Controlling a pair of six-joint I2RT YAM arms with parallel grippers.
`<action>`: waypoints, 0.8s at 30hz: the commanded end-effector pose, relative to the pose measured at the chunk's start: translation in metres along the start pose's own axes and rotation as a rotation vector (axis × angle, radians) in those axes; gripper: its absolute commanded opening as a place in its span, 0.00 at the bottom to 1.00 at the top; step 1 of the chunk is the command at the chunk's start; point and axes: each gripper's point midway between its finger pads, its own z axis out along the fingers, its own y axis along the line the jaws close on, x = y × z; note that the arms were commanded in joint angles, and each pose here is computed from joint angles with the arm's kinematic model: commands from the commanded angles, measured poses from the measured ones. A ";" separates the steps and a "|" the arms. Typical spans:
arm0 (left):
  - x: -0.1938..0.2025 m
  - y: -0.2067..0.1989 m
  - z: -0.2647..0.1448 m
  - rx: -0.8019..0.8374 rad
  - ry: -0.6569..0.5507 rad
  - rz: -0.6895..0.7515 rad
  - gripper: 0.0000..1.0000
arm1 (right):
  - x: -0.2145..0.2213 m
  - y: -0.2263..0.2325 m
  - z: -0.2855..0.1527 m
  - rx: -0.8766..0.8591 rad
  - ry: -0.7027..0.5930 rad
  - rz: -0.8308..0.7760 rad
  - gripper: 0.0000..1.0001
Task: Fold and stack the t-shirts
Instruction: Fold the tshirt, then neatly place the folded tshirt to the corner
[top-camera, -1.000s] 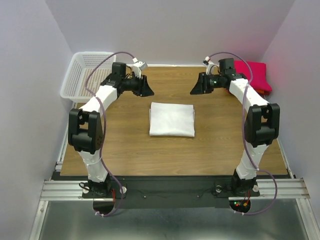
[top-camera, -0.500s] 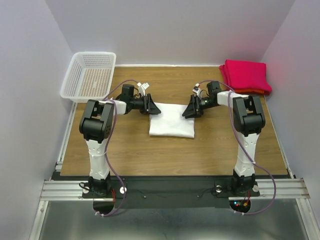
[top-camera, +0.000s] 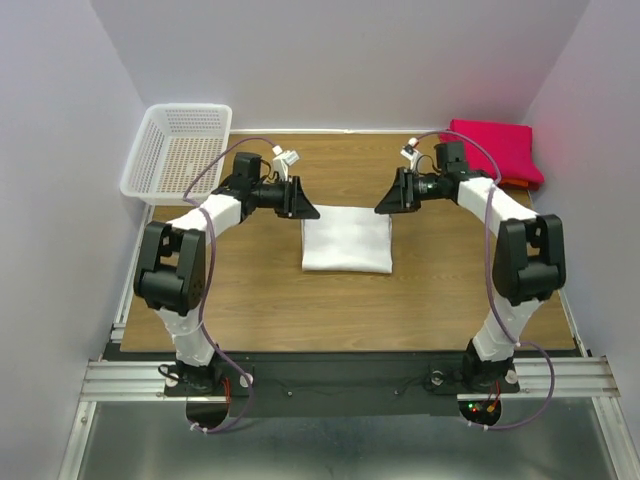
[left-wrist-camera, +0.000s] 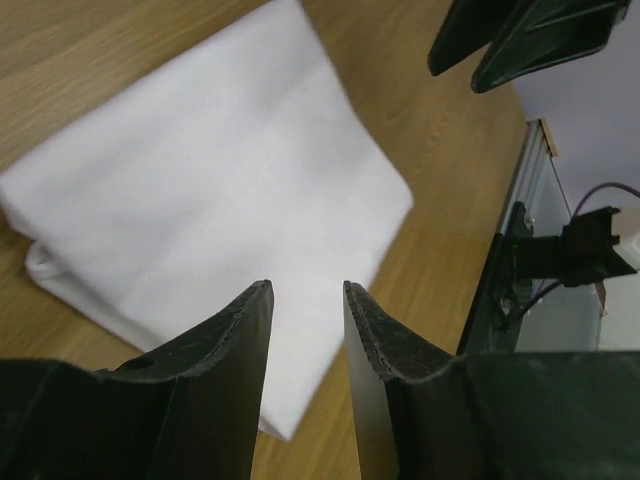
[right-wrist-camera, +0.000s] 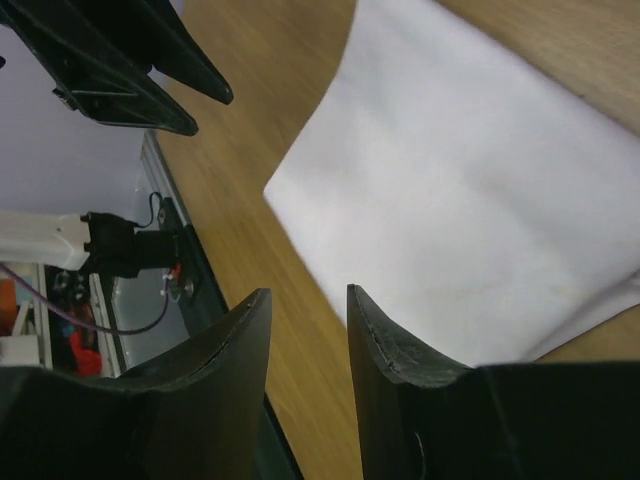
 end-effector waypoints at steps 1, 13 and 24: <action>0.033 -0.057 0.005 0.132 0.077 0.062 0.45 | 0.034 0.022 0.008 -0.052 0.057 0.043 0.42; 0.120 0.022 0.047 0.001 0.246 -0.140 0.48 | 0.116 -0.064 0.055 0.138 0.256 0.125 0.41; 0.094 -0.015 0.011 0.097 0.247 0.065 0.47 | 0.067 0.003 0.024 0.036 0.182 0.050 0.39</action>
